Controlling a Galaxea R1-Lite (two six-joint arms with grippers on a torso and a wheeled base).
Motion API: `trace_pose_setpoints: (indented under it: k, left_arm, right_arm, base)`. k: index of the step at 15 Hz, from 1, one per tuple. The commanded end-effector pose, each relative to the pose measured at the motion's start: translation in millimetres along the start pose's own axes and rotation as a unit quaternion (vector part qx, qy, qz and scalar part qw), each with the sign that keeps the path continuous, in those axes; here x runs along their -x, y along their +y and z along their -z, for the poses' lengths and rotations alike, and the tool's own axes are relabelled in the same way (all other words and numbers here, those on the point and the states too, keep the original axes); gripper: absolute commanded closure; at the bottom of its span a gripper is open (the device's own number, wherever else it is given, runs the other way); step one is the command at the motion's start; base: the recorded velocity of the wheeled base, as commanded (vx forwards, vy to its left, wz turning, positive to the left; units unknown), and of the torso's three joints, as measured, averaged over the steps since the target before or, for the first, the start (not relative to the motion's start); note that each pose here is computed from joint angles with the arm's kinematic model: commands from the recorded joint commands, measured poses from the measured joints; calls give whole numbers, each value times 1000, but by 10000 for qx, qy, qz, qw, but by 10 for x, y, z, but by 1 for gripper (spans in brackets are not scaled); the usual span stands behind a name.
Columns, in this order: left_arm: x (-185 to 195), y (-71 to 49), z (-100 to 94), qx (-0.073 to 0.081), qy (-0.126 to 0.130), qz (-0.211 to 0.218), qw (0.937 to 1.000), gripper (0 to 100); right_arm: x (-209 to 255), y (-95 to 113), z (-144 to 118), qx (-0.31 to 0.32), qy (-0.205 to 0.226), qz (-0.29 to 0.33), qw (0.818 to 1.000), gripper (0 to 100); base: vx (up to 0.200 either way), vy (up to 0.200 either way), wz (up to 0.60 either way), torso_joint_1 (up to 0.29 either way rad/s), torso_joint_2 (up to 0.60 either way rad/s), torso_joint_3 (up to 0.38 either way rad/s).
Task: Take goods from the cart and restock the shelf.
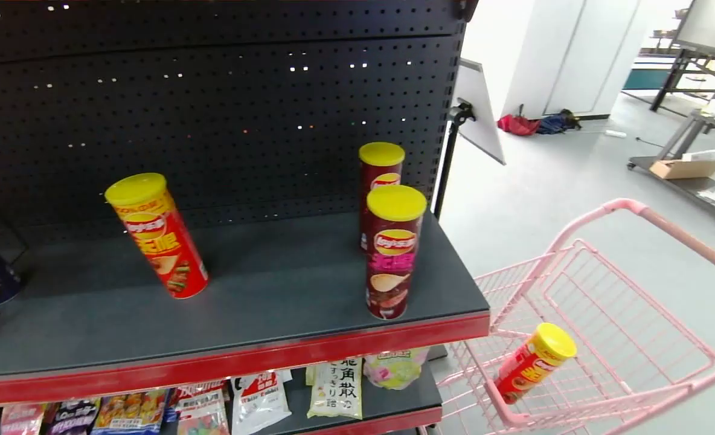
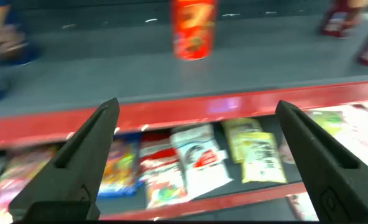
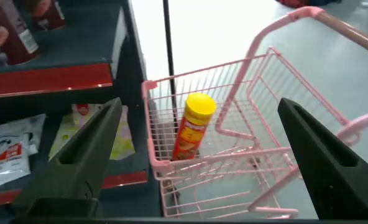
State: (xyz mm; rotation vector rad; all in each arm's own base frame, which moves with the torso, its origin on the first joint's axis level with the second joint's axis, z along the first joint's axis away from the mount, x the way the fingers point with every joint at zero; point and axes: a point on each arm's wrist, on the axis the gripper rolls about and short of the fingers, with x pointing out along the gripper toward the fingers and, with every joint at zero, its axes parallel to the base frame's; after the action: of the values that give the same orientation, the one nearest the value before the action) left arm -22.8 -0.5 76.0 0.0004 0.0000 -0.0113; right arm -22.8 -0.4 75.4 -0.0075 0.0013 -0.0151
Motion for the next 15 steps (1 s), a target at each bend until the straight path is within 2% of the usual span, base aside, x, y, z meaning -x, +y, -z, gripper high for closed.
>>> trace_pose_setpoints:
  k: [1, 5, 11, 15]
  left_arm:
    - [0, 0, 1, 2, 0, -3, 10000, 0]
    - [0, 0, 1, 10, 0, -3, 10000, 0]
    - [0, 0, 1, 10, 0, -3, 10000, 0]
    - [0, 0, 1, 10, 0, -3, 10000, 0]
  right_arm:
    - [0, 0, 1, 1, 1, 1, 10000, 0]
    - [0, 0, 1, 1, 1, -7, 10000, 0]
    - [0, 0, 1, 1, 1, -7, 10000, 0]
    - [0, 0, 1, 1, 1, -7, 10000, 0]
  base:
    - [0, 0, -600, -7, -7, 7]
    - [0, 0, -600, 5, 2, 4]
    - [0, 0, 0, 0, 0, 0]
    - [0, 0, 0, -138, 318, 179]
